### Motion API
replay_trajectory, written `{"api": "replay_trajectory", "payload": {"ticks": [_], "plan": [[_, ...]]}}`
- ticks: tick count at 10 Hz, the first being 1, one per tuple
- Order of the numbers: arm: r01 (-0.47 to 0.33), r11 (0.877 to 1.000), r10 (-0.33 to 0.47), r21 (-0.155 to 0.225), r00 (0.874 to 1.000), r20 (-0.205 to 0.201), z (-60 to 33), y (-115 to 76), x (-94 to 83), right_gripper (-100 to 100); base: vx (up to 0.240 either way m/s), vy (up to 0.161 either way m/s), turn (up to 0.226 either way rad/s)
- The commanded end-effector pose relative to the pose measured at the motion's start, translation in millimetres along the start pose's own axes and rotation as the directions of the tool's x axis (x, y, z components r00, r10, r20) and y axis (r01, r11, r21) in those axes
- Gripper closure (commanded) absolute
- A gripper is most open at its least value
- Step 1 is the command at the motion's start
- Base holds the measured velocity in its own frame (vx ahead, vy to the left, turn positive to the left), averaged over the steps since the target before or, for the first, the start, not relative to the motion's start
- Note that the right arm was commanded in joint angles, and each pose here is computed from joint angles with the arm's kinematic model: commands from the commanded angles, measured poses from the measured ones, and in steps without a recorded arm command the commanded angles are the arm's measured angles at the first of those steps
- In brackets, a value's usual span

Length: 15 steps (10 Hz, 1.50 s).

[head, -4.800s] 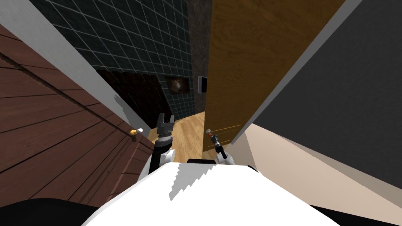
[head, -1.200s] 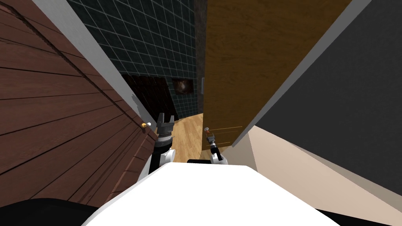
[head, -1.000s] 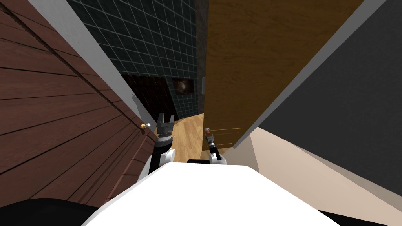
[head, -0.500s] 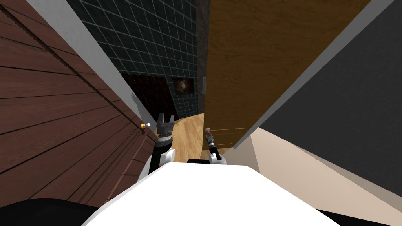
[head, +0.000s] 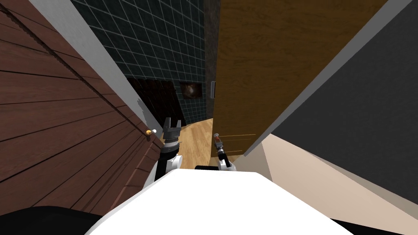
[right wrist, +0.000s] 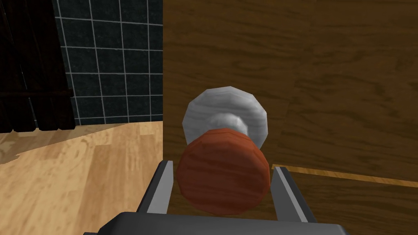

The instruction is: Push the door open

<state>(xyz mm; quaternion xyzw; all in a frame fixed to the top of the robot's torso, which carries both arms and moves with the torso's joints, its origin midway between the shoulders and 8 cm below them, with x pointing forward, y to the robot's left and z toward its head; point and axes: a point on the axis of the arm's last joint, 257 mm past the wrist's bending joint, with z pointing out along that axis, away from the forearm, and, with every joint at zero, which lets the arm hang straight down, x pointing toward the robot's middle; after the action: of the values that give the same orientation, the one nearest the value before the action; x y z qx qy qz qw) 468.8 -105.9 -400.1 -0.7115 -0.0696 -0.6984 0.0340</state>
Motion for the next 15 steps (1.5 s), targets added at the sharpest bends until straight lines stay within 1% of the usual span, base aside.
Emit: {"api": "replay_trajectory", "payload": {"ticks": [1, 2, 3, 4, 5, 8, 9, 10, 11, 12, 13, 14, 15], "plan": [[0.012, 0.999, -0.012, -0.030, 1.000, -0.017, 4.7, 20.1, 4.5, 100, 0.186, 0.064, -0.030], [0.012, 0.999, -0.012, -0.030, 1.000, -0.017, 4.7, 20.1, 4.5, 100, 0.126, 0.041, -0.018], [0.020, 0.998, -0.021, -0.051, 1.000, -0.016, 4.8, 33.3, 3.7, 100, 0.158, 0.085, -0.022], [0.025, 0.997, -0.026, -0.066, 1.000, -0.016, 4.7, 42.5, 3.2, 100, 0.187, 0.080, -0.070], [0.027, 0.997, -0.028, -0.075, 0.999, -0.015, 4.7, 47.3, 3.1, 100, 0.168, 0.061, -0.038], [0.037, 0.991, -0.039, -0.128, 0.999, -0.014, 4.2, 75.6, 2.7, 100, 0.168, 0.090, -0.060], [0.037, 0.991, -0.039, -0.128, 0.999, -0.014, 4.2, 75.6, 2.7, 100, 0.137, 0.068, -0.019], [0.026, 0.992, -0.032, -0.126, 0.999, -0.043, 9.8, 73.4, 14.6, 100, 0.063, 0.016, -0.014], [0.032, 0.991, -0.035, -0.127, 0.999, -0.028, 7.0, 74.5, 8.5, 100, 0.010, -0.010, 0.015], [0.037, 0.989, -0.040, -0.146, 0.999, -0.013, 3.9, 84.4, 2.8, 100, 0.057, 0.034, -0.020], [0.044, 0.988, -0.044, -0.147, 0.999, 0.005, 0.2, 85.7, -4.5, 100, 0.074, 0.049, -0.026], [0.041, 0.988, -0.042, -0.147, 0.999, -0.002, 1.7, 85.2, -1.7, 100, 0.029, 0.019, -0.017], [0.037, 0.984, -0.040, -0.175, 0.999, -0.013, 3.2, 97.1, 3.0, 100, 0.090, 0.050, -0.078]]}}
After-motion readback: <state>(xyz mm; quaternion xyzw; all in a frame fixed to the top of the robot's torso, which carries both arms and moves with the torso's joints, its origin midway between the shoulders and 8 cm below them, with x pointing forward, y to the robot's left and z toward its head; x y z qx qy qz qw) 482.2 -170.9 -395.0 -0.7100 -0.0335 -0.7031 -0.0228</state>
